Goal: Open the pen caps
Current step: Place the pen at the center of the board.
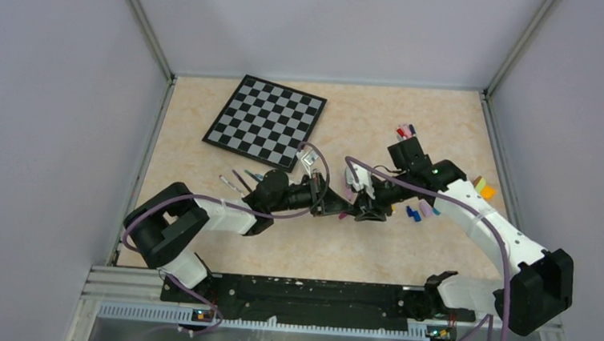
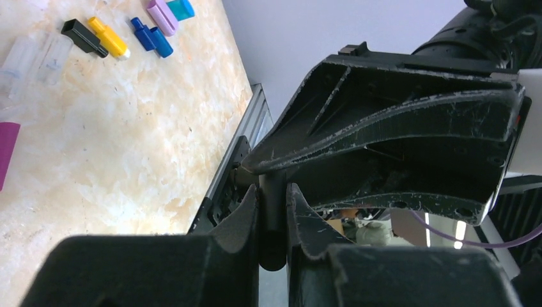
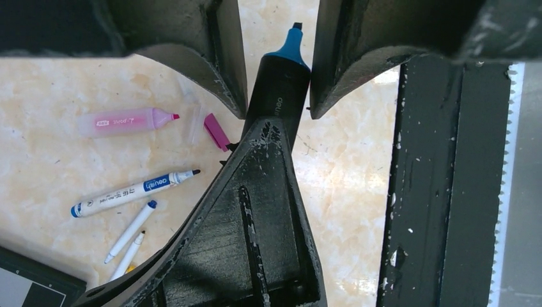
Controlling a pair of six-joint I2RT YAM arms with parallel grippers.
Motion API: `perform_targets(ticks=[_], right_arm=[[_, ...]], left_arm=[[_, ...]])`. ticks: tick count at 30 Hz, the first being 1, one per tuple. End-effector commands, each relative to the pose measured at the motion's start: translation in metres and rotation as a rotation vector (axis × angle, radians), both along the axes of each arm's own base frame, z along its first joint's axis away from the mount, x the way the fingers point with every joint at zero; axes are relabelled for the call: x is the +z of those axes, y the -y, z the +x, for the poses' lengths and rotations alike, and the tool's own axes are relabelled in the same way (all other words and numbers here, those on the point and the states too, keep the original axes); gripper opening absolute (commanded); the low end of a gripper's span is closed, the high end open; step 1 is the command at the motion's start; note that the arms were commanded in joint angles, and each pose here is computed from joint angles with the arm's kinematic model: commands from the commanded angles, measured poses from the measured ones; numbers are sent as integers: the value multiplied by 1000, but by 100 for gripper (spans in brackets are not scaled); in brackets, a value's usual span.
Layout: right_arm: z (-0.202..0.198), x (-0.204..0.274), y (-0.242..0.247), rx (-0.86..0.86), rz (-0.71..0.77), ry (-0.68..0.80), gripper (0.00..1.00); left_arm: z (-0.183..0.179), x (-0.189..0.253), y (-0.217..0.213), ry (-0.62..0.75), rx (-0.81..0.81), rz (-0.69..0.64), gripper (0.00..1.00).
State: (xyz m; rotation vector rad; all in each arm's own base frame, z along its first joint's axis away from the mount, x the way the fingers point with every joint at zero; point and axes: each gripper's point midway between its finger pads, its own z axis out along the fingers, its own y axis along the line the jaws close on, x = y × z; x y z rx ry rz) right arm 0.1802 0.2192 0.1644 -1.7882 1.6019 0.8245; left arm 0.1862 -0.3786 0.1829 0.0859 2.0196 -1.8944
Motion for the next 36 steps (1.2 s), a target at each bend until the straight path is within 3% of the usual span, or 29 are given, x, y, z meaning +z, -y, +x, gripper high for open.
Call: perform_targets(ticks=[1,7,12,15,23,33,36], right_arm=[[6,2,-8,1,0,29,37],[7,-4,-9,-3,-33,39,29],[9,-2,-10,-16,-32,32,8],[9,-2,-11,-23,-31,23,0],[12,4,-11,-63,-26,8,0],[12,14,-10,-90,41,-50,0],[11,16,-8,-95,55,-60,0]], left_arm=[[1,19,2,3,20,-90,0],[1,20,1,-6,28,-102,0],[0,20,0,-5,25,-105,2],[-1,21,0,-4,19,-113,9],[-4,22,-3,5,20,-117,35],[-4,20,-7,25,35,-88,53],[-2,17,-8,33,49,-62,65]])
